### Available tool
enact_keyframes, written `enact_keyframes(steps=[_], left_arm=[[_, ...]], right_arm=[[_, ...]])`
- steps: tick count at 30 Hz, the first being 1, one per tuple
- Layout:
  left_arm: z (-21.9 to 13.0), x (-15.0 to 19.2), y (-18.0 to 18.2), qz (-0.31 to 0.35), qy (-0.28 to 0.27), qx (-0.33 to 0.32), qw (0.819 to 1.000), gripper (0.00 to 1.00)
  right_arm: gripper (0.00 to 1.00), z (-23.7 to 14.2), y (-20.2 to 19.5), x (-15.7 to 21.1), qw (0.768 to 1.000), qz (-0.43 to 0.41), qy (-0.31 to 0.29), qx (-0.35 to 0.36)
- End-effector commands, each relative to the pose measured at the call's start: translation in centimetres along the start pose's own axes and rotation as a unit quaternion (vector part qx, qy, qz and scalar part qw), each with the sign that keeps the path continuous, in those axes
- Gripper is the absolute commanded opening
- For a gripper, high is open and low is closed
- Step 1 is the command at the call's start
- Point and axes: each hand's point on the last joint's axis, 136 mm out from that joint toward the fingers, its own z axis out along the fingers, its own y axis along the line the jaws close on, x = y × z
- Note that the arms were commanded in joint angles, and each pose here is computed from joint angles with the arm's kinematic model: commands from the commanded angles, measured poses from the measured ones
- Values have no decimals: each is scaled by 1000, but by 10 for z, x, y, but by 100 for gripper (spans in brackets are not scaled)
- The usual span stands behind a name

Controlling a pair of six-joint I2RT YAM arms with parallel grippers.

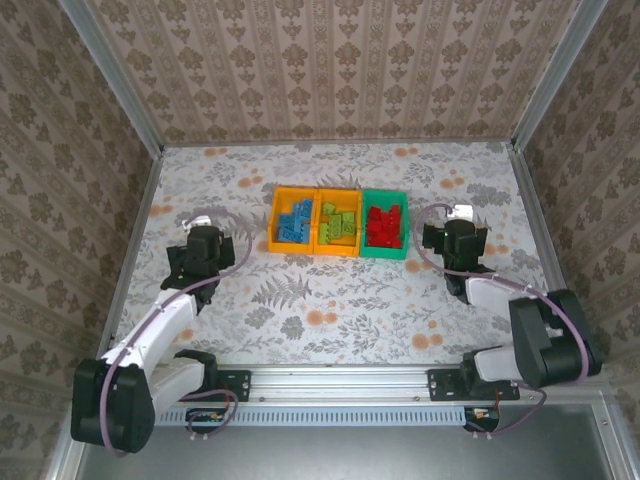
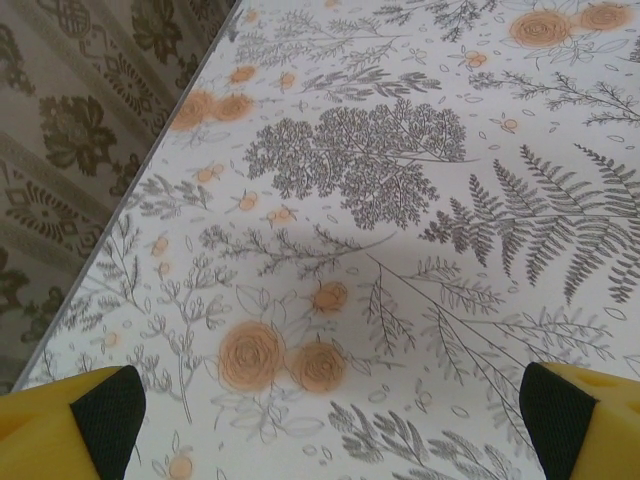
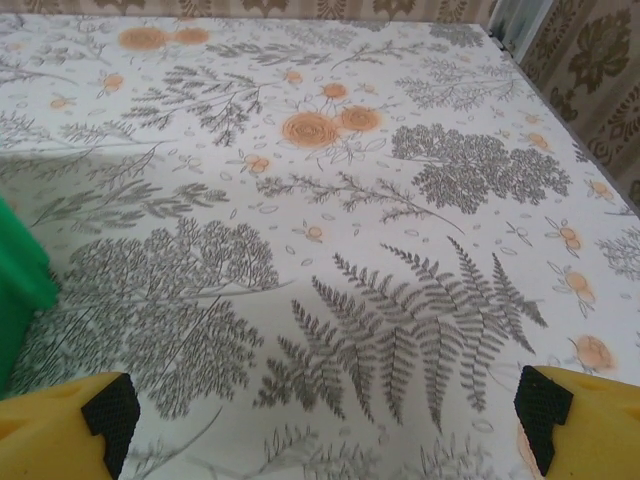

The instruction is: Sort the legos into containers by color

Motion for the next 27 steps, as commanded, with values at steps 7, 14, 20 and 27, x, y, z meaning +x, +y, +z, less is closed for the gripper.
enact_keyframes(steps=[7,14,20,27], left_arm=[[20,-9,-11,22,-101,54,993,100],[40,-26,-21,11,-152,73,986,100],[71,-30,-38,47,-155,90,983,100],[84,-17,-11,-17,-136,59,989,100]], right_arm=[[100,18,3,-18,998,26,-46,-31],[100,18,0,-10,996,38,-68,-36],[100,16,8,-10,996,24,-64,-51],[100,18,8,-10,996,28,-60,-58]])
